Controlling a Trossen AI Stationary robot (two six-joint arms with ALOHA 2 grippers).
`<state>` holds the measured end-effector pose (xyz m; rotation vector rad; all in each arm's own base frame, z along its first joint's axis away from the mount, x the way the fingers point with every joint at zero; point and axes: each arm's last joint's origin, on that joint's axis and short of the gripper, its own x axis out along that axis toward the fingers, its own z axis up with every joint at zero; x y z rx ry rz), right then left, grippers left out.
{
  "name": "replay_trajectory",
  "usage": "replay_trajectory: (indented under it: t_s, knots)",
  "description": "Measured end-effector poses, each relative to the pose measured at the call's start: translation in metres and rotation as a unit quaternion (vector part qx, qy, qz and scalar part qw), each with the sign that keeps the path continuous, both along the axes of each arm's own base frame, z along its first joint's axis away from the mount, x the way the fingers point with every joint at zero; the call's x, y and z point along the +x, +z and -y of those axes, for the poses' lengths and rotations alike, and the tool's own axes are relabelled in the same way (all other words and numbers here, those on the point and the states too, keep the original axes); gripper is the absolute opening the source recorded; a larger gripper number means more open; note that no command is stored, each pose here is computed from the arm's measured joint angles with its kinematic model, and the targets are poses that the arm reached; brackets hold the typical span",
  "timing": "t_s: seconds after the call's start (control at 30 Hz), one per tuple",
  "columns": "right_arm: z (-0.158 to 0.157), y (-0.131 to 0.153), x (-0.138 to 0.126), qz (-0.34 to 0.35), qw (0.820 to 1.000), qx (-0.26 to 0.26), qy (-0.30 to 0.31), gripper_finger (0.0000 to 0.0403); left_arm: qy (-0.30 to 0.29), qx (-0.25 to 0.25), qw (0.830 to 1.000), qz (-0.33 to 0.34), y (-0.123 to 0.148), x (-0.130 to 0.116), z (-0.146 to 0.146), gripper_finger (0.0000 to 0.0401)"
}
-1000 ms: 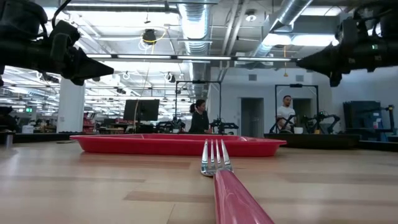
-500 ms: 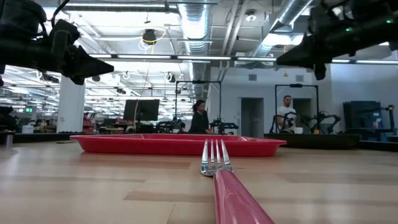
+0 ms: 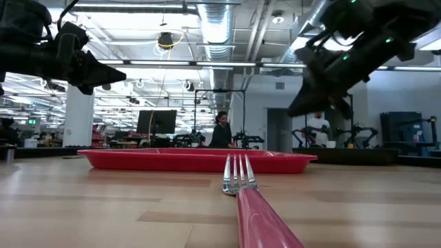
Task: Pick and place plate/cup/fork/spoon on tray
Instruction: Set up the red tray on the table
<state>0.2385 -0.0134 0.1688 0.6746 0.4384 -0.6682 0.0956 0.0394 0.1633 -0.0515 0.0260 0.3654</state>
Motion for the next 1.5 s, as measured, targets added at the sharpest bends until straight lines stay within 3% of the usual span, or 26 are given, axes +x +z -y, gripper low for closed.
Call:
replay_trajectory:
  t_s: [0.33, 0.53, 0.87, 1.13, 1.5]
  knots:
    - [0.027, -0.033, 0.028, -0.072, 0.990, 0.038, -0.113, 0.0153, -0.005, 0.003, 1.000, 0.010, 0.002, 0.000, 0.000, 0.0000]
    - [0.034, -0.043, 0.041, -0.082, 0.988, 0.041, -0.124, 0.0165, -0.001, 0.017, 1.000, 0.006, 0.002, 0.000, 0.000, 0.0000]
    - [0.043, -0.056, 0.060, -0.090, 0.985, 0.063, -0.133, 0.0128, -0.001, 0.051, 0.999, 0.016, 0.007, 0.000, 0.000, 0.0000]
    - [0.044, -0.062, 0.074, -0.098, 0.984, 0.055, -0.135, 0.0117, -0.005, 0.029, 1.000, 0.004, 0.008, -0.001, 0.001, 0.0000]
    - [0.045, -0.055, 0.074, -0.082, 0.985, 0.051, -0.141, 0.0041, -0.010, 0.028, 1.000, -0.006, 0.007, -0.001, 0.001, 0.0000]
